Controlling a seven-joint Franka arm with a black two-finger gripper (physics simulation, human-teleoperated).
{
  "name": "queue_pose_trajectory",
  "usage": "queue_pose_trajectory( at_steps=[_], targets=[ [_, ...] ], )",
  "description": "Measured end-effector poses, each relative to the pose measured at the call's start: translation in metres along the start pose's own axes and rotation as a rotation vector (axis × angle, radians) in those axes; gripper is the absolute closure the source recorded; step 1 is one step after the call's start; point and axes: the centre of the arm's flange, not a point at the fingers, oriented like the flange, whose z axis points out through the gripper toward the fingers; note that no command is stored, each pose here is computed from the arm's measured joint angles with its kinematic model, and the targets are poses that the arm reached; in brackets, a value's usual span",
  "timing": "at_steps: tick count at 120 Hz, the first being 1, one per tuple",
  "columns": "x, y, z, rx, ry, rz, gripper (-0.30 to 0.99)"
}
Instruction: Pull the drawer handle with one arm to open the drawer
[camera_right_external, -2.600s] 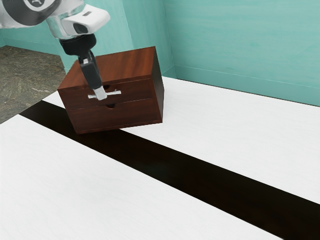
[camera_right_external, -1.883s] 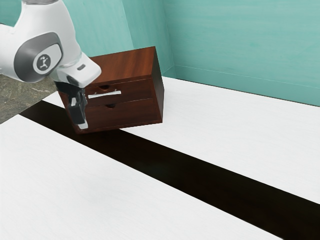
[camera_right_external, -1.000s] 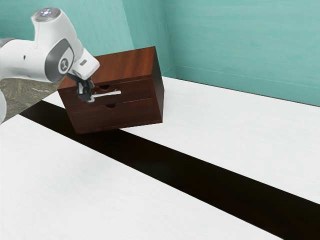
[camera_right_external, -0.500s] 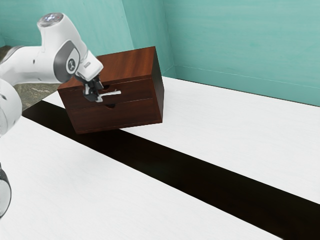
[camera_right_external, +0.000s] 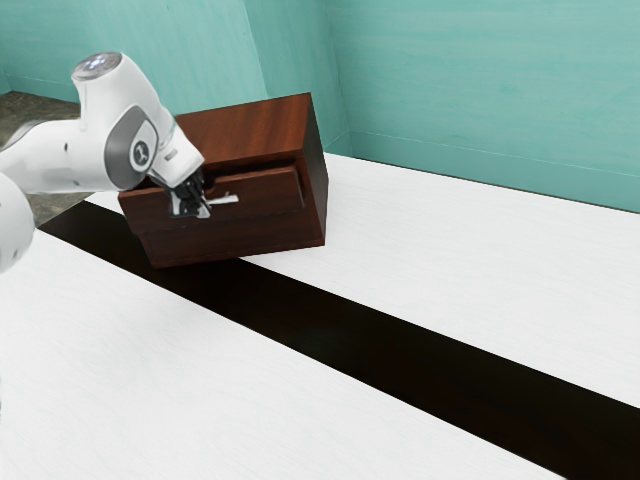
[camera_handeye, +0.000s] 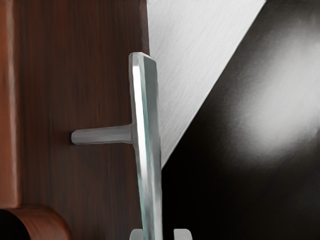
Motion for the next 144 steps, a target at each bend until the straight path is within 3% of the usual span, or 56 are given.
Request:
queue_pose_trajectory(
  at_steps=[47, 144],
  targets=[
    [0.000, 0.059, -0.037, 0.049, 0.067, 0.038, 0.79],
    [-0.006, 0.153, -0.072, 0.014, 0.152, -0.022, 0.79]
  ],
)
